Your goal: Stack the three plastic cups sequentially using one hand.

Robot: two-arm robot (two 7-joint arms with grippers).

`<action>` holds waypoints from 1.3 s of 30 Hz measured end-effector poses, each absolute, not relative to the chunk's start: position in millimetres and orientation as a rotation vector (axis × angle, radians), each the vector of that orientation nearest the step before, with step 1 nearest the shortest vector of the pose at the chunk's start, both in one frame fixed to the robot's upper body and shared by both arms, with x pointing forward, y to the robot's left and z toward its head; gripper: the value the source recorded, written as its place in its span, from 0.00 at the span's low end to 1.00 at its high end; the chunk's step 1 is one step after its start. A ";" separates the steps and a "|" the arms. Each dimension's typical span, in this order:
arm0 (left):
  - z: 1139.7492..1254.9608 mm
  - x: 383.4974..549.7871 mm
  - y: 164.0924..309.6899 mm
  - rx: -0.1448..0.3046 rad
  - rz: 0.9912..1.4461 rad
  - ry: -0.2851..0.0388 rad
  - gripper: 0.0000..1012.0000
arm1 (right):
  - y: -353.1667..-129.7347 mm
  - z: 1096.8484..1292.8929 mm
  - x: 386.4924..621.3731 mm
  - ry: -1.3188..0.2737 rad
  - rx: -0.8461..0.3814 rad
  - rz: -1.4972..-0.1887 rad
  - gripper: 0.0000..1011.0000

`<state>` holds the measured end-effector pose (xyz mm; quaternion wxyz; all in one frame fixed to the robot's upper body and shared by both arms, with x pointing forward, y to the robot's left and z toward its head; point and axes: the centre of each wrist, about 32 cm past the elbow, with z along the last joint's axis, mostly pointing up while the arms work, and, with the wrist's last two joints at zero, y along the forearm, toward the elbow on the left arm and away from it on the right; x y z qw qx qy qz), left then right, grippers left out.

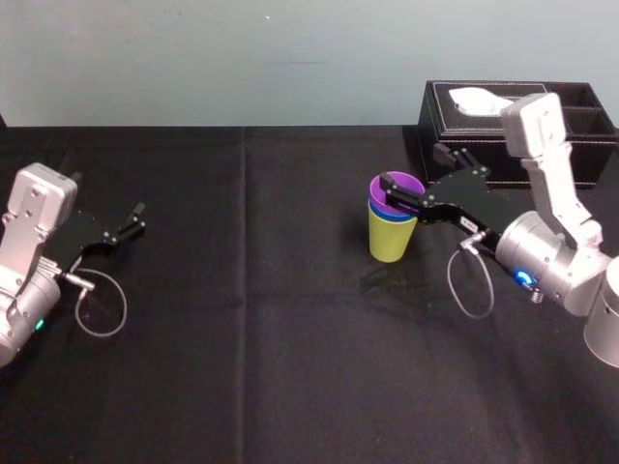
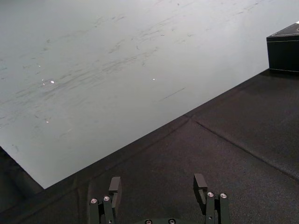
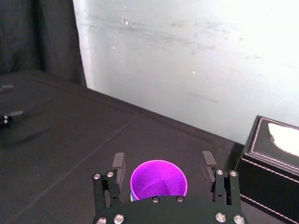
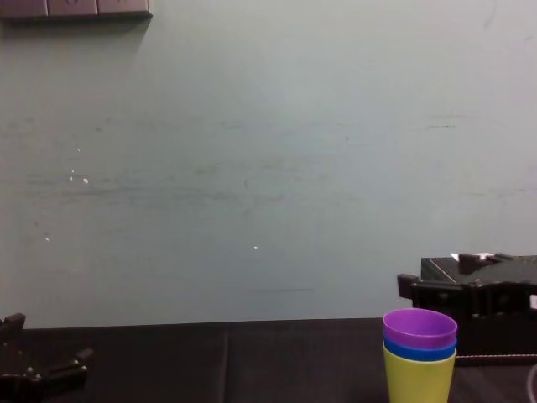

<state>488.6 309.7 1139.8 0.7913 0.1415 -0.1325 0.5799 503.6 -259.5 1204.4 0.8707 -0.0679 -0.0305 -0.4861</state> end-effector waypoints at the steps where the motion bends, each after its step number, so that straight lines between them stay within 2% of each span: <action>1: 1139.8 488.6 309.7 0.304 1.248 -0.285 1.00 | -260.2 1204.8 501.5 -0.066 -0.137 -1.020 0.99; 6: 1139.8 488.6 309.7 0.304 1.248 -0.285 1.00 | -264.7 1202.3 484.5 -0.074 -0.087 -1.082 0.99; 10: 1139.8 488.6 309.7 0.304 1.248 -0.285 1.00 | -265.3 1193.0 470.9 -0.078 -0.047 -1.147 0.99; 15: 1139.8 488.6 309.7 0.304 1.248 -0.285 1.00 | -255.7 1168.8 452.5 -0.122 -0.018 -1.243 0.99; 23: 1139.8 488.6 309.7 0.304 1.248 -0.285 1.00 | -239.7 1145.8 438.7 -0.203 -0.002 -1.333 0.99; 39: 1139.8 488.6 309.7 0.304 1.248 -0.285 1.00 | -237.7 1144.0 436.7 -0.218 -0.002 -1.343 0.99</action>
